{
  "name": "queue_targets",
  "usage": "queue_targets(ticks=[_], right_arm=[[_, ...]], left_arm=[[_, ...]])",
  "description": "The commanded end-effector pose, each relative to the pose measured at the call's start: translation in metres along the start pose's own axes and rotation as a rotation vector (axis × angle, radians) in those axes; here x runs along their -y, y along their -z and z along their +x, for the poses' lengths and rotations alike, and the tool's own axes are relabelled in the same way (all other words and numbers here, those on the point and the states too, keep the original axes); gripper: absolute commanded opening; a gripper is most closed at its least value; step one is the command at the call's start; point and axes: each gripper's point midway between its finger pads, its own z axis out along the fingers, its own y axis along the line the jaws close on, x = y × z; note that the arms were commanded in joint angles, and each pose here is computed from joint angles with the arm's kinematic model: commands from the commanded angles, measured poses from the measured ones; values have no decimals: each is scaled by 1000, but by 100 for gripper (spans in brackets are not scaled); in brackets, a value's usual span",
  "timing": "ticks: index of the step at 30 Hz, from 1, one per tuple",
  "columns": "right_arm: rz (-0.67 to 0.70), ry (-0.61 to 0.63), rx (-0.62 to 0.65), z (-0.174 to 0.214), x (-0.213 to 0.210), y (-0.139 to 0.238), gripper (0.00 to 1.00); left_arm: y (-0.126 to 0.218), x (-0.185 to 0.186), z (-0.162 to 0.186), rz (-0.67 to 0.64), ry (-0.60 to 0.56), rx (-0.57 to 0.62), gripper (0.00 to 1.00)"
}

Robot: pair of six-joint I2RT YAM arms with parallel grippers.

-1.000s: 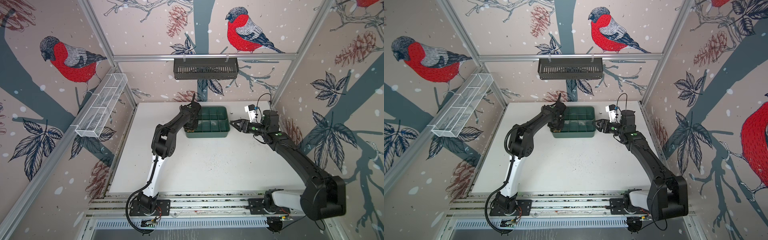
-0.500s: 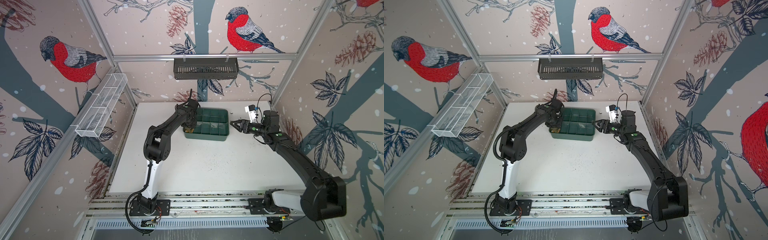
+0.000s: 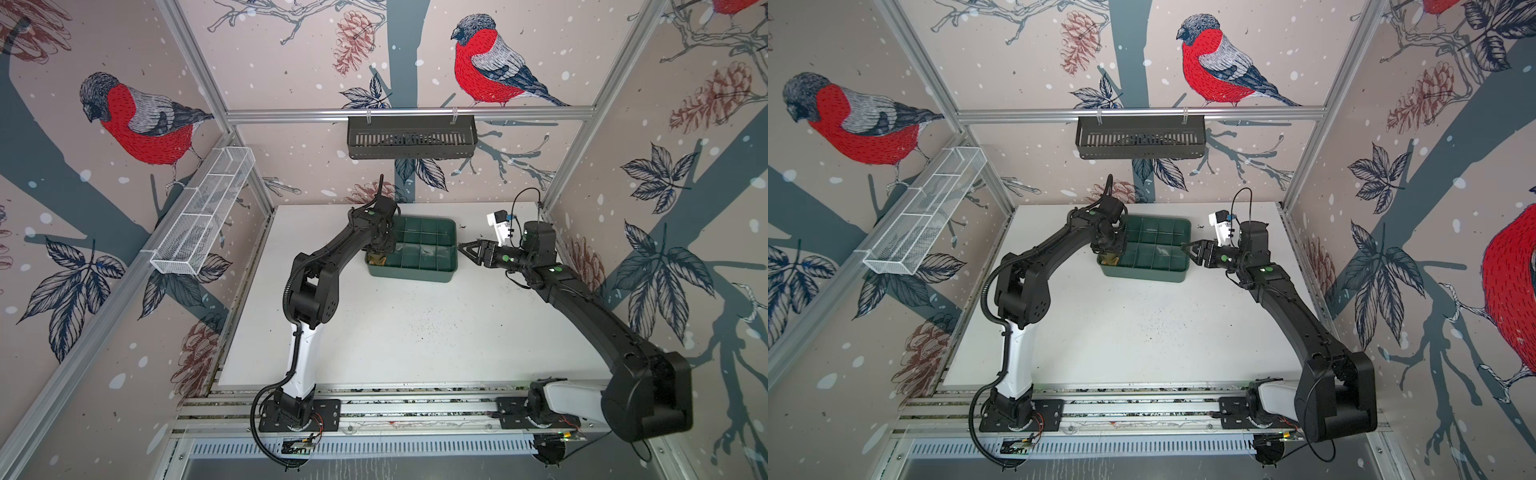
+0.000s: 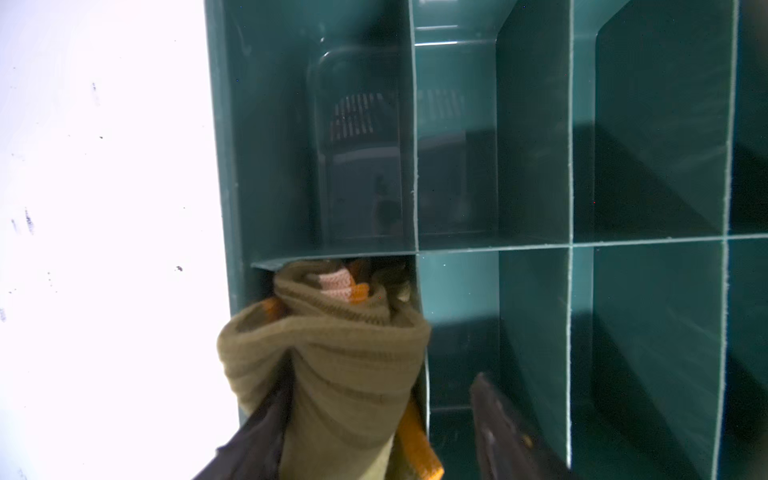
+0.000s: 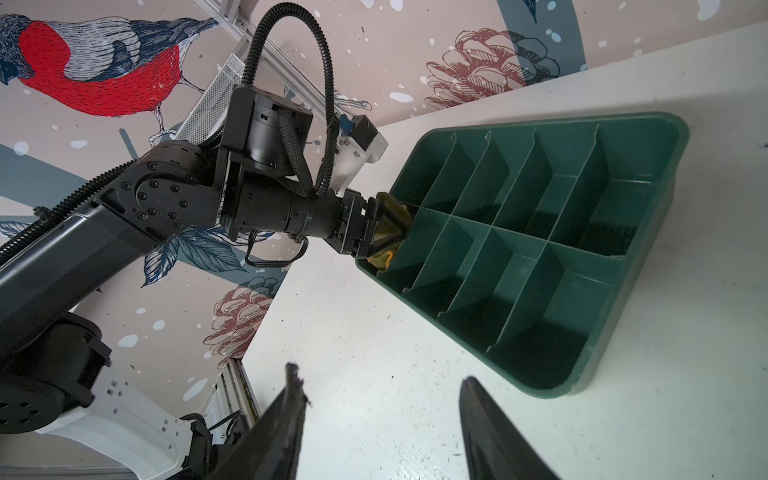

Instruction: Roll the socks

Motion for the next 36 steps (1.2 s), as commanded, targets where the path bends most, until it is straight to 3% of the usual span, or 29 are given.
queue_targets(ticks=[1, 7, 15, 21, 24, 28, 33, 36], right_arm=[[-8, 14, 5, -2, -3, 0, 61], [-7, 14, 5, -1, -4, 1, 62], [-5, 16, -1, 2, -3, 0, 62], [1, 42, -25, 5, -9, -10, 59], [9, 91, -65, 9, -23, -26, 50], [15, 163, -128, 16, -47, -58, 28], [25, 253, -196, 27, -71, -112, 7], [78, 312, -211, 28, -71, -148, 3]], left_arm=[[7, -3, -5, -6, 14, 29, 72], [17, -6, -6, 6, 38, 66, 83], [40, -14, -12, 0, 81, 168, 85], [83, -16, -26, 43, 113, 295, 82], [119, -17, -33, 107, 149, 405, 73], [174, -23, -27, 206, 203, 563, 58], [228, -36, 3, 288, 228, 758, 55], [242, -47, 24, 300, 239, 778, 55]])
